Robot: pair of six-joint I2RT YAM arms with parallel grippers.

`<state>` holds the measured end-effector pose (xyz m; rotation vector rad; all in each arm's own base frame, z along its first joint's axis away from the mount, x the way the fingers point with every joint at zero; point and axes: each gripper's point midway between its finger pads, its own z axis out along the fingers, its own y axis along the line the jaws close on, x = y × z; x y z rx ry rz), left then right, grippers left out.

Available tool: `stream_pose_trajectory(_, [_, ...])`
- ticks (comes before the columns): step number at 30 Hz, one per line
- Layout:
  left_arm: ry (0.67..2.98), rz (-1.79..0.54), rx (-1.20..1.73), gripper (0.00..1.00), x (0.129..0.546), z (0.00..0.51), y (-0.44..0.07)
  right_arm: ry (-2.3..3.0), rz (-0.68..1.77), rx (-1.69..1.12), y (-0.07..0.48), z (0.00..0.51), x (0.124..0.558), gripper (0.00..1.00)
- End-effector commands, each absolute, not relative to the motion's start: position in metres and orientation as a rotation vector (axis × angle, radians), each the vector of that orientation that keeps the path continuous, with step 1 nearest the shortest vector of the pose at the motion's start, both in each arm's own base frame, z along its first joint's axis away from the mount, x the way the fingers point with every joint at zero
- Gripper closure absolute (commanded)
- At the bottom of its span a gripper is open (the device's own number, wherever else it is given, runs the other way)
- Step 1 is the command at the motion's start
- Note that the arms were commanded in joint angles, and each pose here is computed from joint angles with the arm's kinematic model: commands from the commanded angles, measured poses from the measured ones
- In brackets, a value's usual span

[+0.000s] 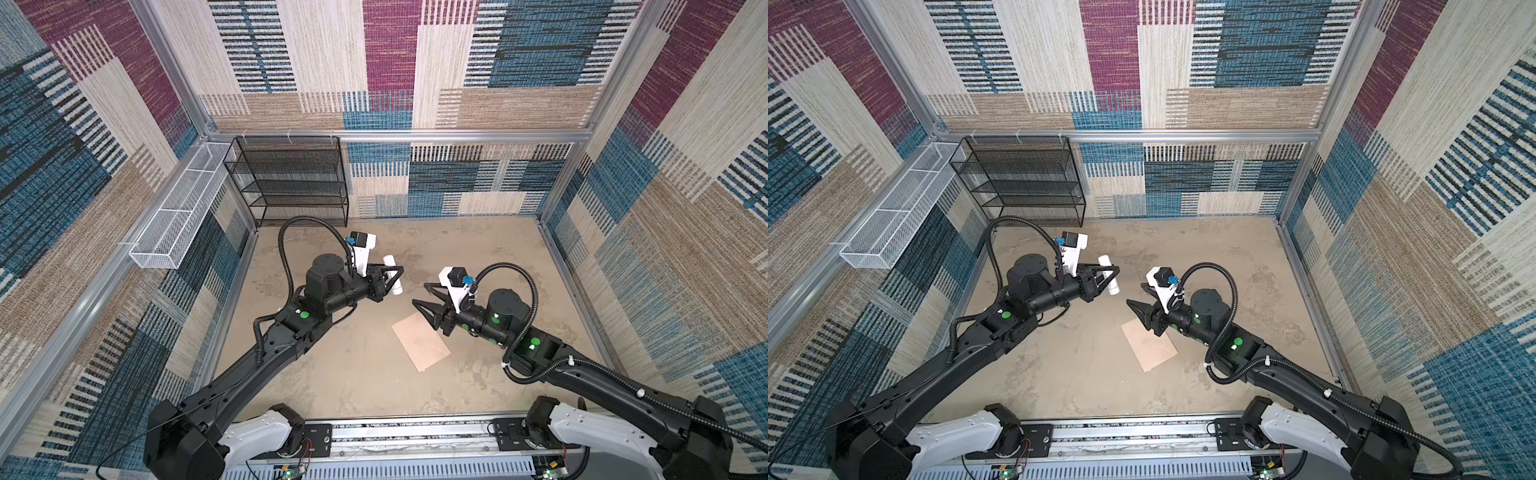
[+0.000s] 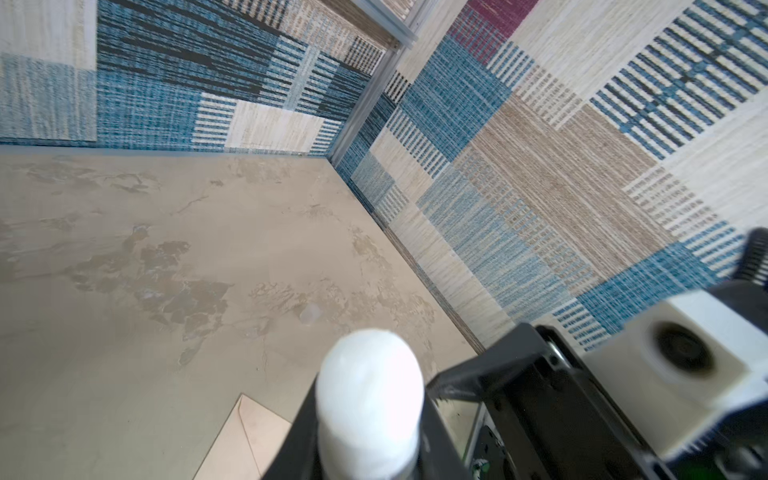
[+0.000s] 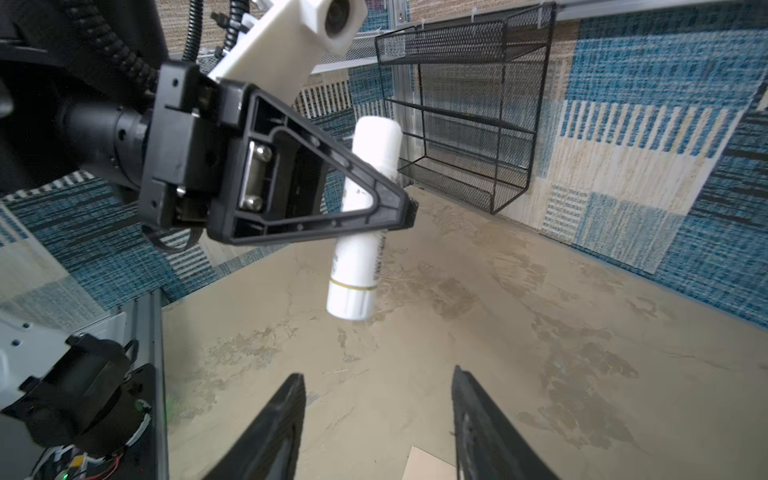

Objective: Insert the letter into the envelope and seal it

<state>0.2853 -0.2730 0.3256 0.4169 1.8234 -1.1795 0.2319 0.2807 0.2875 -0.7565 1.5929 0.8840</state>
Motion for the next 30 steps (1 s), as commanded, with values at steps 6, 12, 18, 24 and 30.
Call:
stream_pose_trajectory(6, [1.535, -1.492, 0.762, 1.0, 0.224, 0.364, -0.293, 1.396, 1.447, -1.01, 0.299, 0.303, 0.18, 0.45])
stream_pose_trajectory(12, [1.514, -1.5, 0.792, 1.0, 0.216, 0.365, -0.291, 1.322, 1.581, -1.048, 0.302, 0.319, 0.172, 0.46])
stream_pose_trajectory(18, [1.506, -1.504, 0.772, 1.0, 0.218, 0.362, -0.291, 1.325, 1.615, -1.064, 0.305, 0.321, 0.173, 0.49])
stream_pose_trajectory(24, [1.488, -1.519, 0.754, 1.0, 0.222, 0.364, -0.293, 1.324, 1.628, -1.057, 0.307, 0.323, 0.174, 0.53])
stream_pose_trajectory(30, [1.482, -1.534, 0.757, 1.0, 0.224, 0.364, -0.297, 1.32, 1.64, -1.057, 0.309, 0.324, 0.176, 0.59])
